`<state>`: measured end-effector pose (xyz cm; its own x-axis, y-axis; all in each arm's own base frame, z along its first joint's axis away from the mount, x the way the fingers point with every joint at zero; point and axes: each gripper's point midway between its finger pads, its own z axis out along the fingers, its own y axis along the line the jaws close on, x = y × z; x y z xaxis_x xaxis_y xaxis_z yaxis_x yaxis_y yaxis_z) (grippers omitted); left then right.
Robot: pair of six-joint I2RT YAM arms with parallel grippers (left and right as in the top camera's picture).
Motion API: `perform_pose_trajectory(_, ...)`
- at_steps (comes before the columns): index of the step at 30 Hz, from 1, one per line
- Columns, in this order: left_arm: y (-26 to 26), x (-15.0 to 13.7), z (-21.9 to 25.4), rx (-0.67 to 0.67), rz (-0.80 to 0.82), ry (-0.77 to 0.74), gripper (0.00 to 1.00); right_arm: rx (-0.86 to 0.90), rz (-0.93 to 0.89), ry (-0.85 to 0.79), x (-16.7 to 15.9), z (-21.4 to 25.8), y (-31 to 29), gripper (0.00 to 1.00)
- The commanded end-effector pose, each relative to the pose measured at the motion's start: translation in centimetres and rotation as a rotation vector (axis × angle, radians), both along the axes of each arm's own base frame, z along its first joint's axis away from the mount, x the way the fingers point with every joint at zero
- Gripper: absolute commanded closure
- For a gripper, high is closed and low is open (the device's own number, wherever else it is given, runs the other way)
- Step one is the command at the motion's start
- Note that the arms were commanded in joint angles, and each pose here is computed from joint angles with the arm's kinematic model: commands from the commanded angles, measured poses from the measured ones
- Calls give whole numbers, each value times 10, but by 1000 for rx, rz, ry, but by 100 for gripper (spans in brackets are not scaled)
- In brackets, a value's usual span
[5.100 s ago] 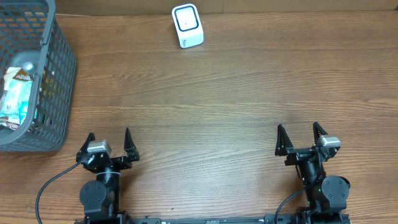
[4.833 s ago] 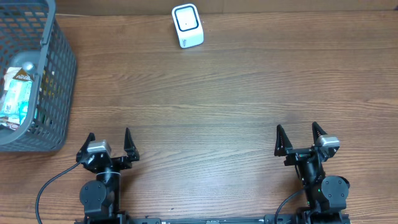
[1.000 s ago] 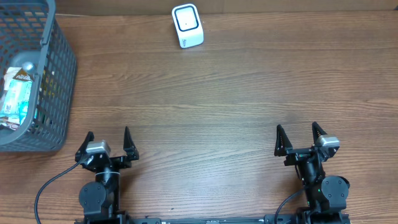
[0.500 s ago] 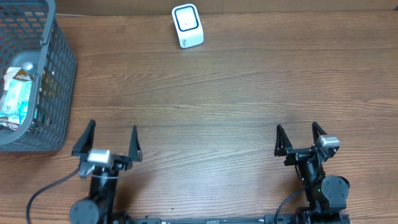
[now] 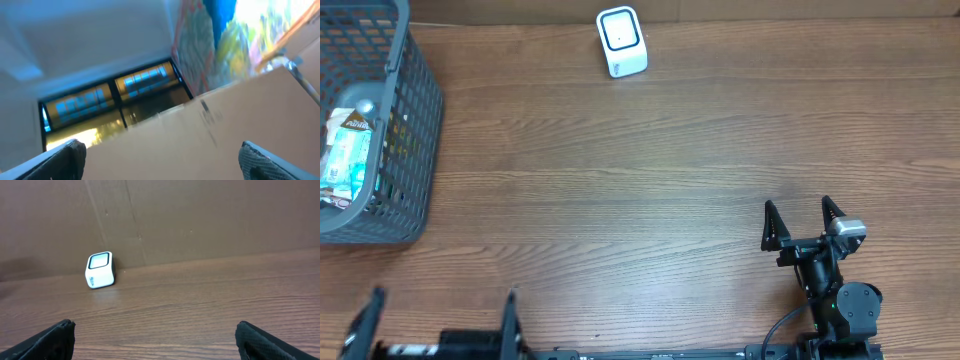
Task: Scan the item barcode
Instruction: 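Move the left gripper up and into the grey basket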
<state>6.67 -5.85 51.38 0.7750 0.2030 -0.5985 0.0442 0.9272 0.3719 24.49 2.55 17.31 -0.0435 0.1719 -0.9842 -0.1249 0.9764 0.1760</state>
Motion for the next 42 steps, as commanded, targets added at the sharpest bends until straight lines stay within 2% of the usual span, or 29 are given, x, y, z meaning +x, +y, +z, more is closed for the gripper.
perform_pose_trajectory(1, -1, 11, 34, 39, 22, 17, 0, 2, -3, 5, 1, -4, 0, 0)
perform_pose_trajectory(3, 0, 27, 49, 26, 12, 91, 0, 2, -3, 5, 1, -4, 0, 0)
perform_pose_trajectory(7, 5, 75, 68, 2, 7, 350, 0, 2, -3, 5, 1, -4, 0, 0)
perform_pose_trajectory(14, 14, 170, 69, -35, 2, 818, 0, 2, -3, 5, 1, -4, 0, 0)
perform_pose_trajectory(20, 22, 245, 26, -67, -5, 1148, 0, 2, -3, 4, 1, -4, 0, 0)
perform_pose_trajectory(24, 27, 299, -16, -85, -9, 1288, 1, 2, -3, 5, 1, -4, 0, 0)
perform_pose_trajectory(28, 30, 336, -59, -83, -15, 1412, 0, 2, -3, 5, 1, -4, 0, 0)
perform_pose_trajectory(35, 49, 370, -90, -205, -1, 1499, 1, 2, -3, 5, 1, -4, 0, 0)
perform_pose_trajectory(38, 91, 373, -89, -324, 136, 1481, 1, 2, -3, 5, 1, -4, 0, 0)
perform_pose_trajectory(42, 163, 365, -93, -447, 402, 1451, 1, 2, -3, 5, 1, -4, 0, 0)
